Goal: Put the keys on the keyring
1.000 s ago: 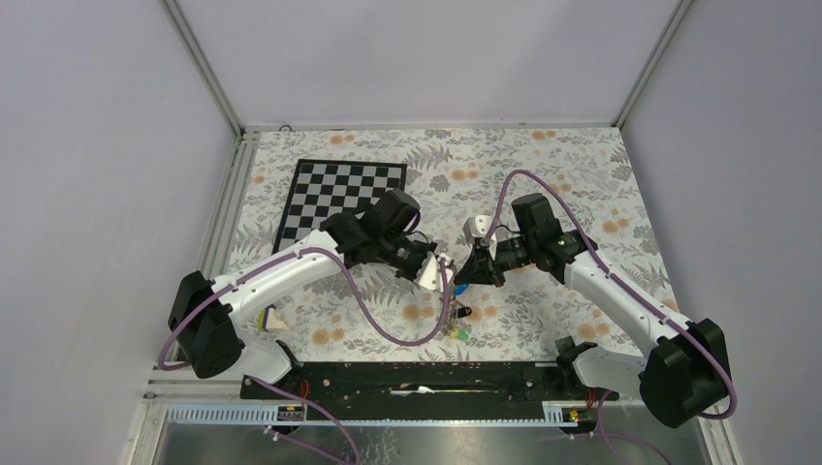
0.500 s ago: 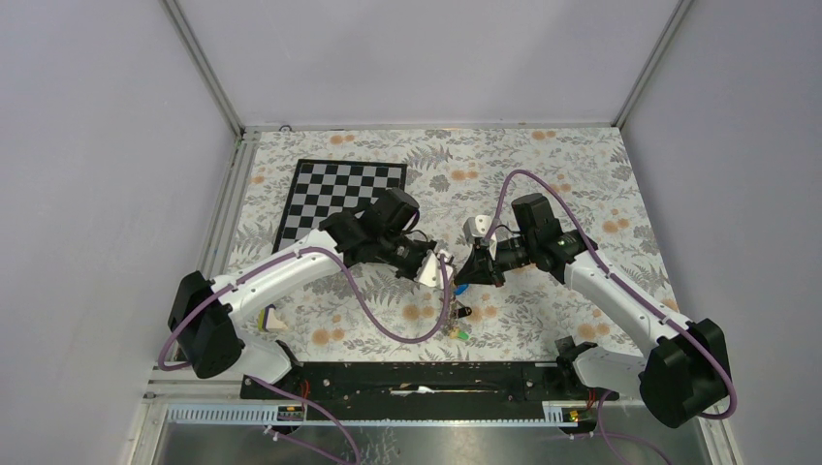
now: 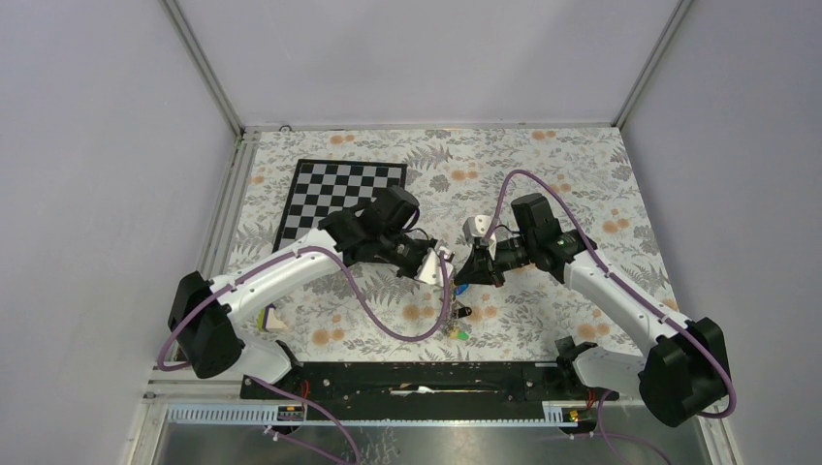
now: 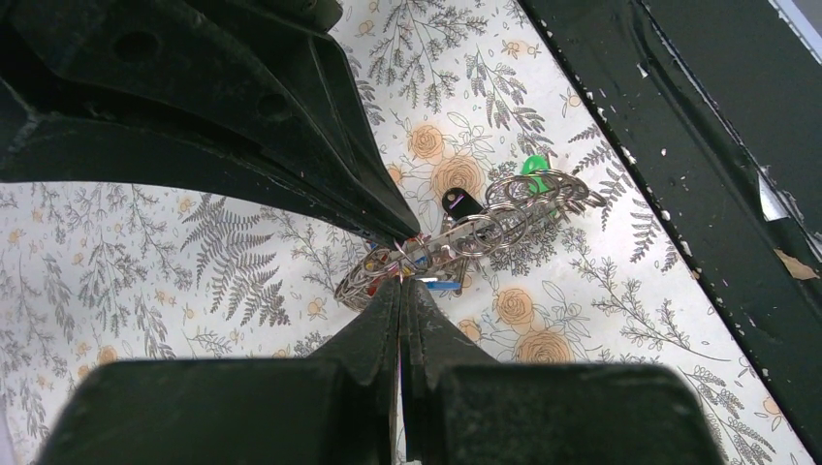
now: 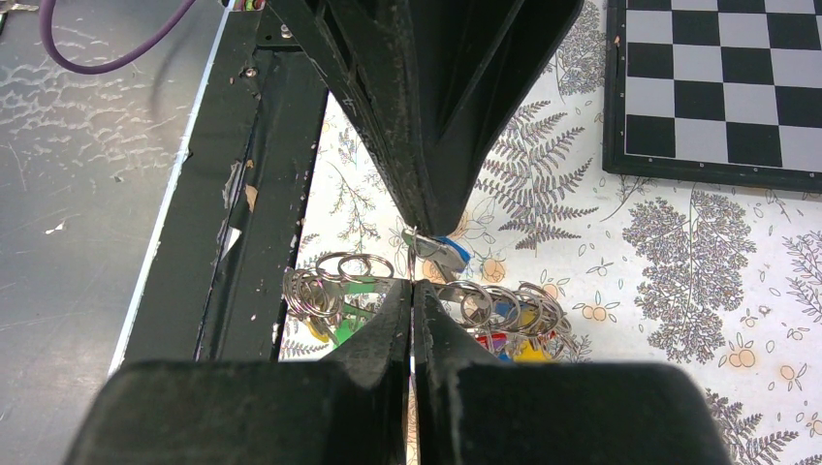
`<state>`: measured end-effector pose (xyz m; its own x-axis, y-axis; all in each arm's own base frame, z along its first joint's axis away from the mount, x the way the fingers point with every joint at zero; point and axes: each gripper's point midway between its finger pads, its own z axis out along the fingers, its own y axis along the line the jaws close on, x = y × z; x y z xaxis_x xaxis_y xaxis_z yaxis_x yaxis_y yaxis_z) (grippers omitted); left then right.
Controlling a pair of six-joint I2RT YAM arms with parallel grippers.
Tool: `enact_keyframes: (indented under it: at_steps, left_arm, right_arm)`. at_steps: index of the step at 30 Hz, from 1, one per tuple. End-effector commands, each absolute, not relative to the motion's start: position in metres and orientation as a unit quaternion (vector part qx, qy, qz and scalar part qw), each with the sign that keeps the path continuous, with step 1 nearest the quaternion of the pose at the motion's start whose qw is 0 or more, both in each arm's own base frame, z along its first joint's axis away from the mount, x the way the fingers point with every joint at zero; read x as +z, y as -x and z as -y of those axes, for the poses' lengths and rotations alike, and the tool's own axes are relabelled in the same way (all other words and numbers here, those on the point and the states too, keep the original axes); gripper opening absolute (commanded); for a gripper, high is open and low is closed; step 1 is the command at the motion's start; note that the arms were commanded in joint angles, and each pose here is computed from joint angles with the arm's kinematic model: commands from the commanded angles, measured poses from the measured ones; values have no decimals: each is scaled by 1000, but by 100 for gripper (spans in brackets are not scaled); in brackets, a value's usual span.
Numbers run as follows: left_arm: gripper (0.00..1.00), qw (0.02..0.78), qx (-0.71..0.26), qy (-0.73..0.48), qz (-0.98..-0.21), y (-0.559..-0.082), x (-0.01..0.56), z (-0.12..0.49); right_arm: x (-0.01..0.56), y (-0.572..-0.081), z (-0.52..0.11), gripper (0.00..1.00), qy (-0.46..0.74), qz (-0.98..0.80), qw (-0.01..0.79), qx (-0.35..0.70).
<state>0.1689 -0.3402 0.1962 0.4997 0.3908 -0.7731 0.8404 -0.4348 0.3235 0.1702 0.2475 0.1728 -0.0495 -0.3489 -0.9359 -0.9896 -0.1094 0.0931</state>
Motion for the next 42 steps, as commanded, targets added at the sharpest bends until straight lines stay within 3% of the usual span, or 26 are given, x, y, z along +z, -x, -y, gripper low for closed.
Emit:
enact_keyframes:
  at_steps: [1,42]
  left_arm:
    - [0,402,-327,-780,-352,-164,232,348]
    - [0,391,-306,-790,-361,-175,208,349]
  right_arm:
    - [184,-170,-254,0,599,-540,368,463]
    - [184,-169,-254,0,597,-539,366,467]
